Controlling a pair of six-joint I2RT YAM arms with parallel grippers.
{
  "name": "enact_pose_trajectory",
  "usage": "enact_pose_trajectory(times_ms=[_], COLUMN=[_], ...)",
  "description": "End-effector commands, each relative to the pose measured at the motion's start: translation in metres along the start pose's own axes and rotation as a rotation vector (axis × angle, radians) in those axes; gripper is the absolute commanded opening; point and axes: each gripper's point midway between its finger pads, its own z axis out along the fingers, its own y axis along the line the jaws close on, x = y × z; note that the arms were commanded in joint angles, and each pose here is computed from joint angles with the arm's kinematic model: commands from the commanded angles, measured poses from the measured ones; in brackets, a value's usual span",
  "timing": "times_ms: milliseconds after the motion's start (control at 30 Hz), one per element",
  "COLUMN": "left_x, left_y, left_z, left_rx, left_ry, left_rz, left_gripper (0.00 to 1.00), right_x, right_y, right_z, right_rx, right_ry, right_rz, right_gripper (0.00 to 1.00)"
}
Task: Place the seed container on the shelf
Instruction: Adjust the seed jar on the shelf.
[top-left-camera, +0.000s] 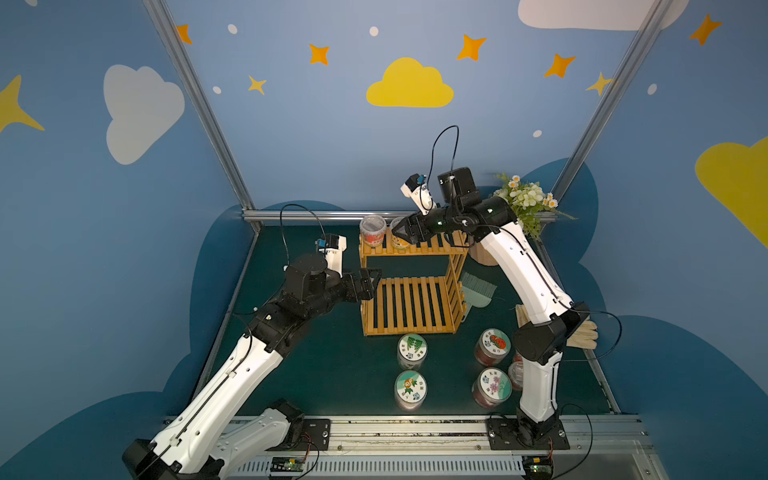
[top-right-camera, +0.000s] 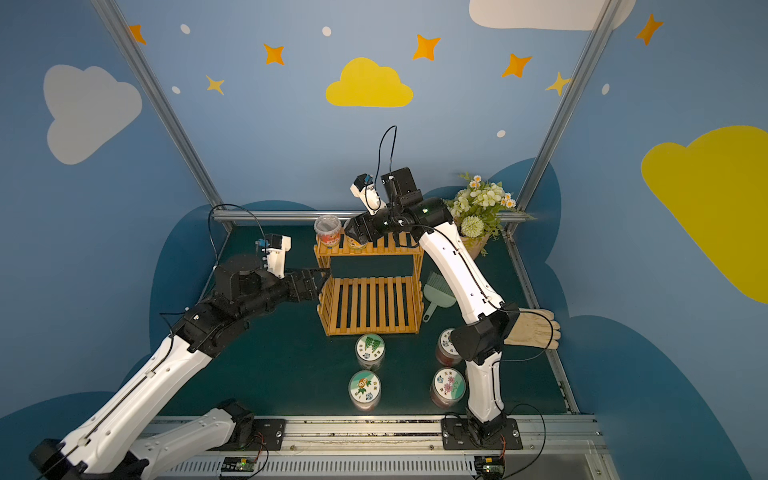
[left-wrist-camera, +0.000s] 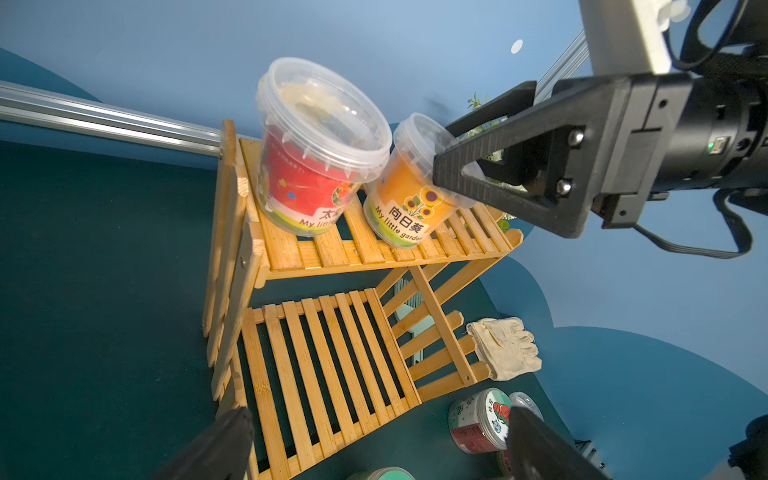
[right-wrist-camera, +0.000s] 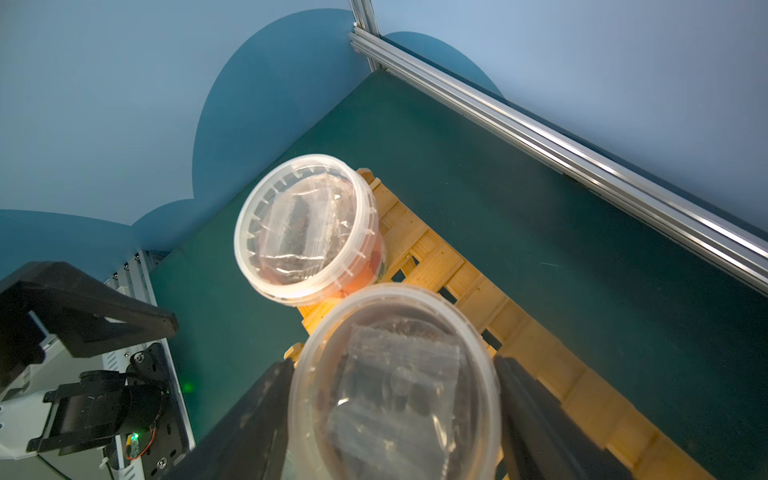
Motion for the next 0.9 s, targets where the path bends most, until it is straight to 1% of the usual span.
enact_pose_trajectory(times_ms=[0,233,500,867], left_x=[-0.002,0.000,0.000,0.002], left_y=[-0.001,-0.001,0.000,0.001], left_z=[-0.005,-0.005,-0.003,-0.005], left_rx=[0.004,0.010,0.009,0.005], left_ry=[-0.004,0.001,0.001,0.003], left_rz=[0.014,0.013,0.015,0.014], left_gripper=[1.00,1.00,1.00,1.00], right_x=[-0.015,-0.013,-0.016,-0.012], right_y=[0.004,-0.003,0.000,-0.010], right_z=[-0.007,0.000,0.002,0.007], right_rx=[-0.015,0.008,-0.018,0.029], right_ry=[-0.049,-0.042,-0.055,-0.042], right_rz=[-0.037,-0.044,-0.039,-0.030], right_gripper=[0.75,0.76,0.76,0.82])
